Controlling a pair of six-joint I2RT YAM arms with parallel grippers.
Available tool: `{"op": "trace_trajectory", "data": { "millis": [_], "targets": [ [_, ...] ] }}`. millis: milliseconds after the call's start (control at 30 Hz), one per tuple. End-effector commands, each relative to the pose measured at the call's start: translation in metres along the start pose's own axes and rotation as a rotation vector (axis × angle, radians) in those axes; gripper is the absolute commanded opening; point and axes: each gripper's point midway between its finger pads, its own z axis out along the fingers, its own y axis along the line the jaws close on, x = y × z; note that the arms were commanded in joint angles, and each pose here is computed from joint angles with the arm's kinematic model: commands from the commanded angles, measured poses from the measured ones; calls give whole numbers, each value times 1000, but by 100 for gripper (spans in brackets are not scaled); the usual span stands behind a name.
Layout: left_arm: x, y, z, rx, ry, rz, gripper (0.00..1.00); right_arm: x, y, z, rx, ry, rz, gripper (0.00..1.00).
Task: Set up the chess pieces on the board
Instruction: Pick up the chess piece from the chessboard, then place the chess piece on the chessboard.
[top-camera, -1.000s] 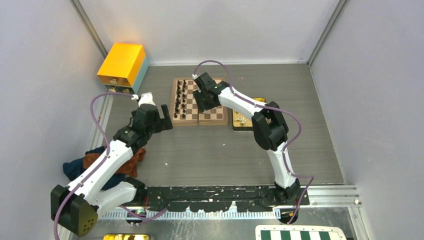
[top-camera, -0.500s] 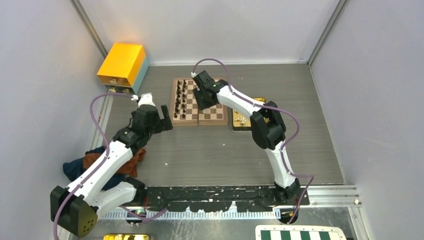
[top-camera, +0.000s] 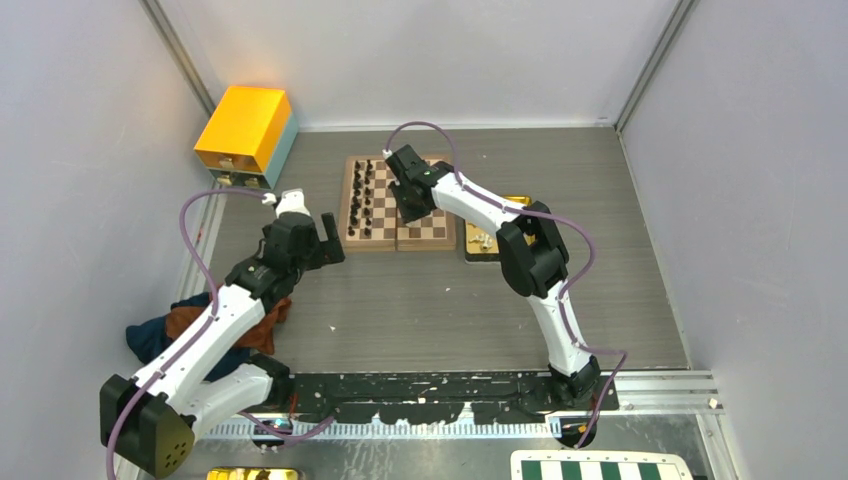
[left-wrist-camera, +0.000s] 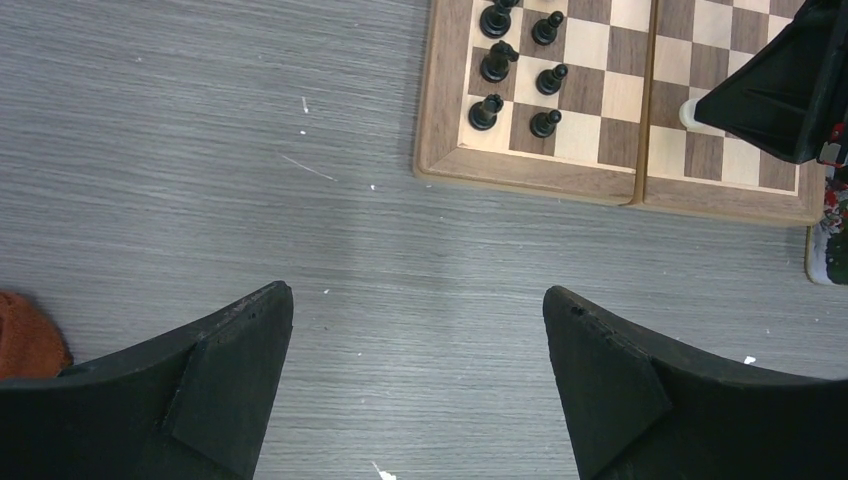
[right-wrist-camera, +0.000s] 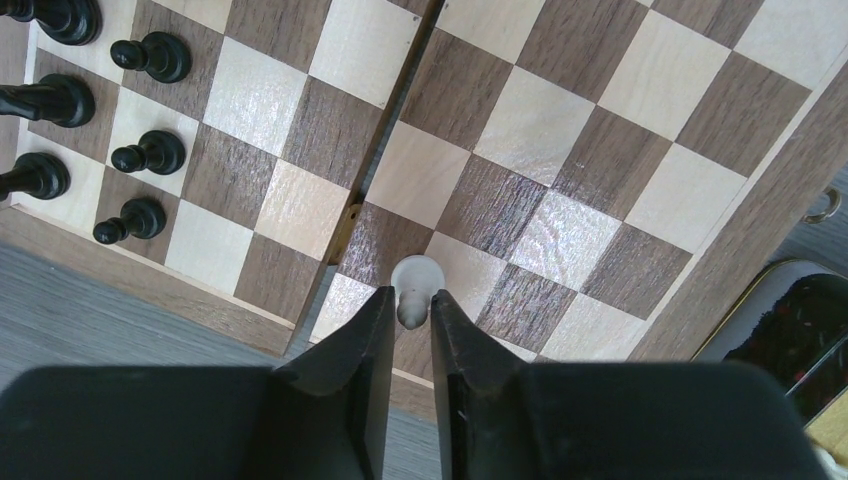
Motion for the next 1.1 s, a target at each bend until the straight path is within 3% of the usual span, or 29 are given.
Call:
{"op": "trace_trajectory", "data": {
  "millis": [0,333,600,1067],
  "targets": [
    [-10,-5,-4,29,-45,-14,96,-20,6,-11,-12,-57,10,23],
    [-7,-3,-4,23,-45,-19,97,-27,4,-19,-2,-78,2,7],
    [-11,-4,-4,23,-55,-19,96,-47,-11,-37,46,-114,-14,7],
    [-22,-4,-6,8,-70,4,97,-72,-84,-31,146,-107,105,7]
  ]
}}
